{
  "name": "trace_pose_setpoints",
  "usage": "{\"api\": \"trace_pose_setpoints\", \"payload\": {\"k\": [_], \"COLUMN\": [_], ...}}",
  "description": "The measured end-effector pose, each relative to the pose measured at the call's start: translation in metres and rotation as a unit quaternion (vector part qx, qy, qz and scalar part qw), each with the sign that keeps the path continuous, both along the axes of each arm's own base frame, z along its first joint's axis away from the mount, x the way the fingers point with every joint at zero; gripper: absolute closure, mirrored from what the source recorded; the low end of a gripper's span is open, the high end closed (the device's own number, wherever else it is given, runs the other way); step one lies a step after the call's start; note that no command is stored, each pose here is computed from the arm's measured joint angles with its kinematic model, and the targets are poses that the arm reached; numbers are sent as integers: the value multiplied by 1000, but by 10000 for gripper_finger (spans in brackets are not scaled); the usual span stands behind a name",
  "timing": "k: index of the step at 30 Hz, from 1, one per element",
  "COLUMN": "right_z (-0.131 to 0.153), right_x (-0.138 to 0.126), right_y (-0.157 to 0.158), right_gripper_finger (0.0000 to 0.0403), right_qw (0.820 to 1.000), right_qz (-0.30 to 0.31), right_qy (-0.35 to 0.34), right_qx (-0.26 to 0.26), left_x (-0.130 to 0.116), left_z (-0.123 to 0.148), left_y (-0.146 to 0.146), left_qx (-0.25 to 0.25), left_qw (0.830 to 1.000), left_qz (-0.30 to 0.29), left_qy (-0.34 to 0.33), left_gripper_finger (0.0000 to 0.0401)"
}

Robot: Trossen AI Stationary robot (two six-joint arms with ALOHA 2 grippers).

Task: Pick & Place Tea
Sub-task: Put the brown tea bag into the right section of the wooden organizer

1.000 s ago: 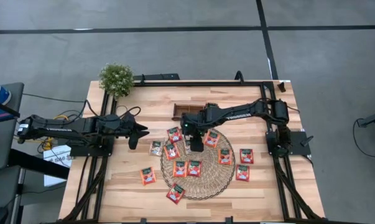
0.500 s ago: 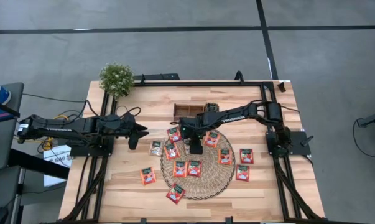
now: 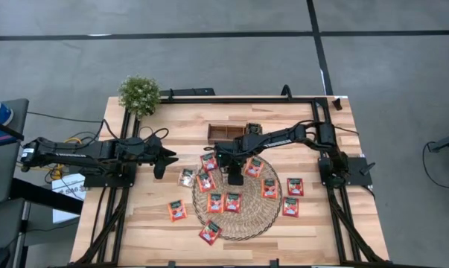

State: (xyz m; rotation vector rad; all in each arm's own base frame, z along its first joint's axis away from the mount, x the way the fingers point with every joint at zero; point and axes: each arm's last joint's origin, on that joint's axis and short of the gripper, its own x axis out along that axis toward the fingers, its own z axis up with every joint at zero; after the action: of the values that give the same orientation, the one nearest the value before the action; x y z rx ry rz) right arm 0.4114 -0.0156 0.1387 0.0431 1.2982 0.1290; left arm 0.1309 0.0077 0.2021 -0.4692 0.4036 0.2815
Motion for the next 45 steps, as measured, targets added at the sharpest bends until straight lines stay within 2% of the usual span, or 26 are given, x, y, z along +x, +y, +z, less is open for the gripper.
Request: {"api": "trace_pose_setpoints", "payload": {"k": [8, 15, 25, 28, 33, 36, 39, 42, 45], "right_z": [5, 30, 80, 95, 131, 153, 168, 167, 152], "right_x": [2, 11, 9, 1, -15, -30, -46, -61, -71], "right_y": [0, -2, -5, -11, -18, -25, -33, -40, -44], "right_gripper_finger": [360, 399, 401, 402, 402, 402, 402, 403, 403], "right_qw": [1000, 999, 994, 990, 989, 981, 974, 970, 967], "right_qz": [10, 29, 11, -10, -47, -79, -116, -150, -174], "right_qy": [6, 5, 61, 72, 36, 27, 21, 16, 3], "right_qx": [-2, -40, -92, -120, -134, -177, -194, -190, -183], "left_x": [0, 0, 0, 0, 0, 0, 0, 0, 0], "left_z": [0, 0, 0, 0, 0, 0, 0, 0, 0], "left_y": [0, 0, 0, 0, 0, 0, 0, 0, 0], "left_qx": [0, 0, 1, 1, 1, 6, 11, 11, 12], "left_qw": [1000, 1000, 1000, 1000, 1000, 1000, 1000, 1000, 1000], "left_qz": [0, 0, 0, 0, 0, -3, -5, -4, -3], "left_qy": [0, 0, 0, 0, 1, 1, 1, 2, 2], "left_gripper_finger": [268, 268, 268, 268, 268, 268, 268, 268, 268]}}
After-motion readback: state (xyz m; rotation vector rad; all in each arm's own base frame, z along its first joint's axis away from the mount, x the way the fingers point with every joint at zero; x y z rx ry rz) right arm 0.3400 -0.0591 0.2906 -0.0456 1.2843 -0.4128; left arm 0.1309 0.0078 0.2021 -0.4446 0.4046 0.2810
